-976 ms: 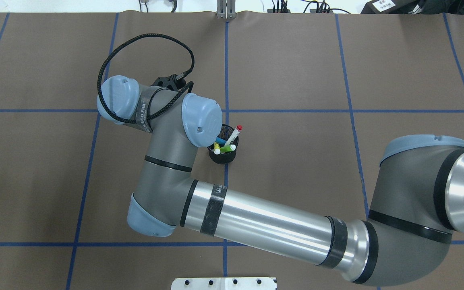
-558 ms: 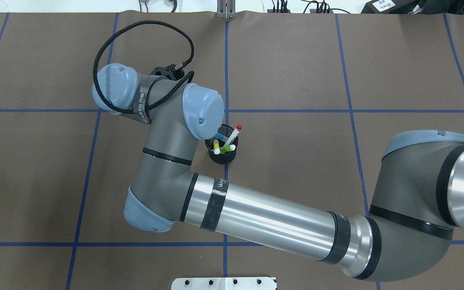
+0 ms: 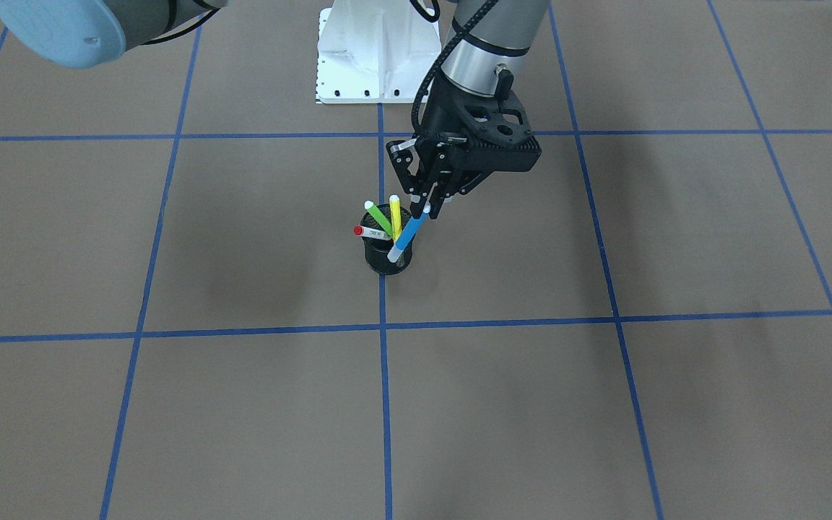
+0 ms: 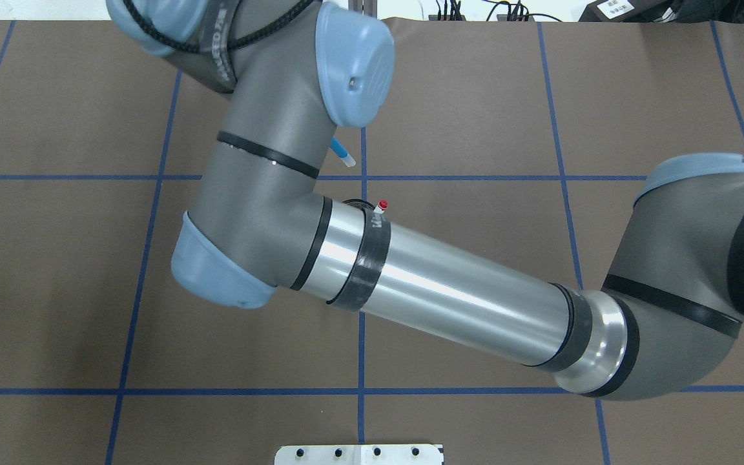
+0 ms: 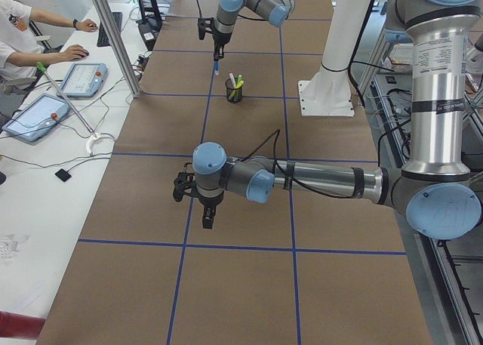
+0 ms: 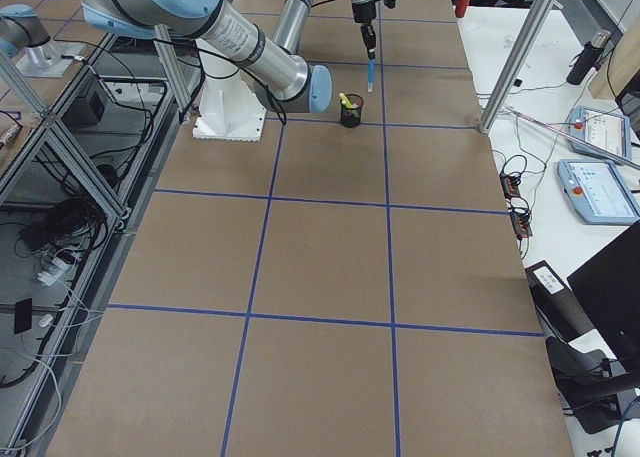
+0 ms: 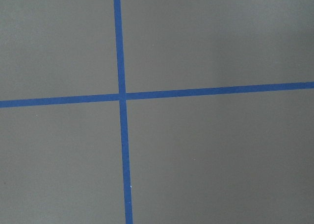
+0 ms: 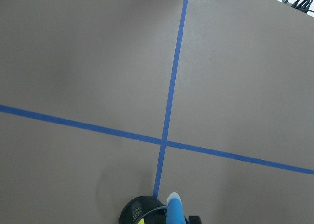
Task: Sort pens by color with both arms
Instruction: 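Lift the blue marker up out of the cup with the right gripper, then lay the blue marker on the table beyond the cup, release, withdraw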
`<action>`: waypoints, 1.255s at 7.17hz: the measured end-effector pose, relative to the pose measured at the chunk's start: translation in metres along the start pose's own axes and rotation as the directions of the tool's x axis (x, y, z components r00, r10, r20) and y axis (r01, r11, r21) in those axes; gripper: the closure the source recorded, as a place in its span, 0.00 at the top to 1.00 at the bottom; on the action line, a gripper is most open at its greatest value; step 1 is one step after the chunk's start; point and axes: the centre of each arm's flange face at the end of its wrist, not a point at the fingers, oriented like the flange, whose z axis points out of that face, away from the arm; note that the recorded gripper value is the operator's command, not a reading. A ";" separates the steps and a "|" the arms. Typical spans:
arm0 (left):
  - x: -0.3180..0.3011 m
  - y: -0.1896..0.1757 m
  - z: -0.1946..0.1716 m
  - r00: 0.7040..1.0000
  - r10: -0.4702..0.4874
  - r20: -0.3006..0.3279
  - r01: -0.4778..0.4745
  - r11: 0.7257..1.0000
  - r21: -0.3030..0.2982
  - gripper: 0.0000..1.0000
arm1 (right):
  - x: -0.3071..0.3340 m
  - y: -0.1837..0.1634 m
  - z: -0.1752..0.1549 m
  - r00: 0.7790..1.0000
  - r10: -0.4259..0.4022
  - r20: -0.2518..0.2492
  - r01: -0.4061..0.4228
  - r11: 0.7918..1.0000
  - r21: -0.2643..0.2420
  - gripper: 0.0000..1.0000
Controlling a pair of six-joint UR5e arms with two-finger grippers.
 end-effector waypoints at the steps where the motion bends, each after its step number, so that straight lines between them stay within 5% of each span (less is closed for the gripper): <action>1: 0.001 0.000 0.000 1.000 0.001 0.000 -0.001 1.000 0.001 1.00 | 0.021 -0.017 0.012 0.999 0.033 0.022 -0.034 0.998 0.048 0.00; 4: 0.001 0.000 -0.001 1.000 0.003 0.000 -0.003 1.000 0.002 1.00 | 0.127 -0.052 0.118 0.976 0.143 0.161 -0.183 0.945 0.269 0.00; 7: 0.001 0.001 -0.001 1.000 0.005 -0.001 -0.005 1.000 0.002 1.00 | 0.171 -0.056 0.222 0.958 0.204 0.203 -0.275 0.856 0.438 0.00; 9: 0.002 0.001 -0.002 1.000 0.007 -0.001 -0.007 1.000 0.004 1.00 | 0.164 -0.045 0.256 0.952 0.215 0.217 -0.299 0.803 0.516 0.00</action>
